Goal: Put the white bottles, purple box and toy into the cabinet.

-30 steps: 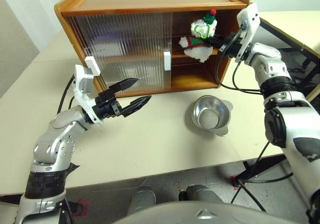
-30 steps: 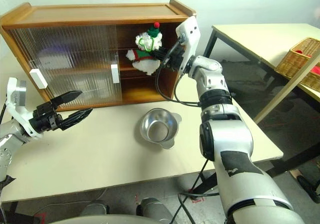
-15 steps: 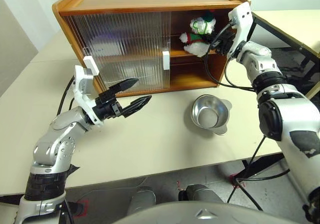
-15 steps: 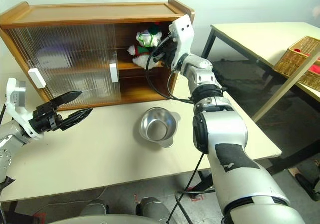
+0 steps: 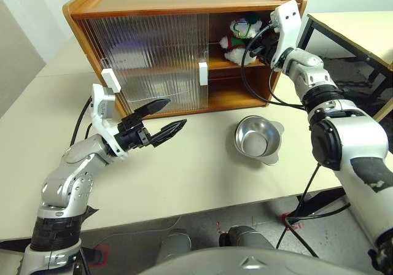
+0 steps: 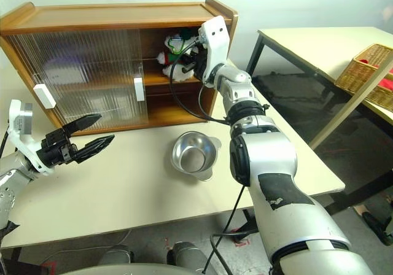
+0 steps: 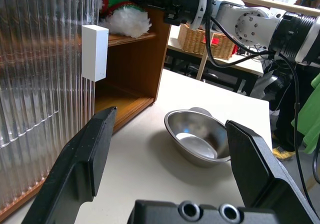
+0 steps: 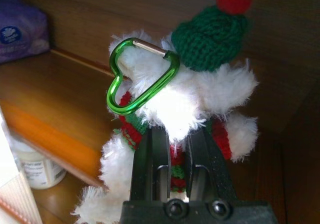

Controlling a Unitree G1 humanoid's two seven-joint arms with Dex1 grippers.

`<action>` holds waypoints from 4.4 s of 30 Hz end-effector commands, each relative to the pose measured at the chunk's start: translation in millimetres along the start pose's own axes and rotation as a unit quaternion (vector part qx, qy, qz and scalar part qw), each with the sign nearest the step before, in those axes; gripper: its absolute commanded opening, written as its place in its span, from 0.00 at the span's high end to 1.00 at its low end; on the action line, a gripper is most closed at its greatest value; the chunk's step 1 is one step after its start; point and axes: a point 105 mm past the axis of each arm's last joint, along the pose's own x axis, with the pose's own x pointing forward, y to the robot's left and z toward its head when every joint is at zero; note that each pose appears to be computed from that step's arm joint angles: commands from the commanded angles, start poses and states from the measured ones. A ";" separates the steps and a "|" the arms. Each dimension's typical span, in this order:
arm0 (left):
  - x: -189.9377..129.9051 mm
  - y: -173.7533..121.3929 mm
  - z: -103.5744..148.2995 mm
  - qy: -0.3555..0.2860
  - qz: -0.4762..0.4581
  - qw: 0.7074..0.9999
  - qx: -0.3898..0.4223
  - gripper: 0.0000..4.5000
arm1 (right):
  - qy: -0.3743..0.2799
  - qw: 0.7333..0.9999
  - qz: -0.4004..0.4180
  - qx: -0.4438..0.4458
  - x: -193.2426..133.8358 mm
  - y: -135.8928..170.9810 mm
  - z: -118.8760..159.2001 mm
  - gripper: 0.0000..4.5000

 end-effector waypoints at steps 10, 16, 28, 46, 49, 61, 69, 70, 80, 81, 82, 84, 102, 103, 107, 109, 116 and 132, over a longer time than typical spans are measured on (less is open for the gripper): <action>1.8 -4.2 1.1 -0.001 -0.003 1.000 0.006 0.00 | 0.031 0.999 -0.017 -0.009 5.4 5.7 -13.8 0.98; 0.9 -4.1 2.6 -0.001 -0.002 1.000 0.007 0.00 | 0.048 0.998 -0.028 -0.017 4.3 4.2 -21.3 0.68; 4.5 -5.0 1.1 -0.003 -0.009 1.000 0.002 0.00 | 0.036 0.999 -0.022 -0.017 2.9 2.6 -16.2 0.01; 5.8 -8.3 -8.0 0.001 -0.022 1.000 -0.005 0.00 | -0.024 1.000 -0.011 -0.002 0.1 -5.0 13.3 0.01; 5.7 -9.1 -10.2 0.004 -0.026 1.000 -0.004 0.00 | -0.031 0.999 -0.005 0.020 -0.6 -5.5 15.8 0.01; 0.8 -10.2 -16.2 0.011 -0.030 0.999 -0.006 0.00 | -0.051 0.997 0.035 0.039 -23.1 -9.3 10.7 0.01; 3.0 -11.0 -14.5 0.014 -0.036 0.999 -0.006 0.00 | -0.066 0.993 0.079 0.054 -75.8 5.2 5.5 0.01; 3.1 -10.9 -14.3 0.014 -0.036 0.999 -0.007 0.00 | -0.065 0.993 0.081 0.056 -80.5 7.3 5.6 0.01; 4.0 -10.1 -12.3 0.018 -0.042 0.999 -0.009 0.00 | 0.044 0.986 0.072 0.141 -151.9 8.2 -64.0 0.01; 4.0 -9.8 -11.9 0.018 -0.042 0.999 -0.009 0.00 | 0.046 0.980 0.074 0.177 -156.0 9.6 -69.8 0.01; 4.0 -9.8 -11.6 0.018 -0.042 0.999 -0.009 0.00 | 0.047 0.975 0.068 0.208 -159.0 8.9 -75.4 0.01; 4.3 -9.9 -10.9 0.018 -0.043 0.999 -0.008 0.00 | 0.045 0.965 0.056 0.253 -162.2 7.2 -83.5 0.01; -0.8 -9.8 -7.8 0.025 -0.031 0.999 -0.003 0.00 | 0.022 0.772 -0.074 0.631 -197.7 -7.2 -144.9 0.01; -0.9 -9.8 -7.7 0.025 -0.031 0.999 -0.003 0.00 | 0.032 0.771 -0.079 0.631 -202.7 -5.6 -150.2 0.01; -1.5 -9.7 -7.4 0.026 -0.031 0.999 -0.003 0.00 | 0.051 0.765 -0.090 0.636 -217.1 -2.2 -161.7 0.01; -1.7 -9.5 -7.5 0.026 -0.031 0.999 -0.004 0.00 | 0.054 0.759 -0.091 0.642 -222.0 -0.2 -164.1 0.01; -0.1 -9.1 -8.7 0.027 -0.035 0.999 -0.004 0.00 | 0.073 0.745 -0.060 0.661 -228.4 18.4 -164.4 0.01; -2.3 -9.2 -11.8 0.030 -0.035 0.999 0.000 0.00 | 0.079 0.715 -0.017 0.694 -222.0 35.5 -160.1 0.01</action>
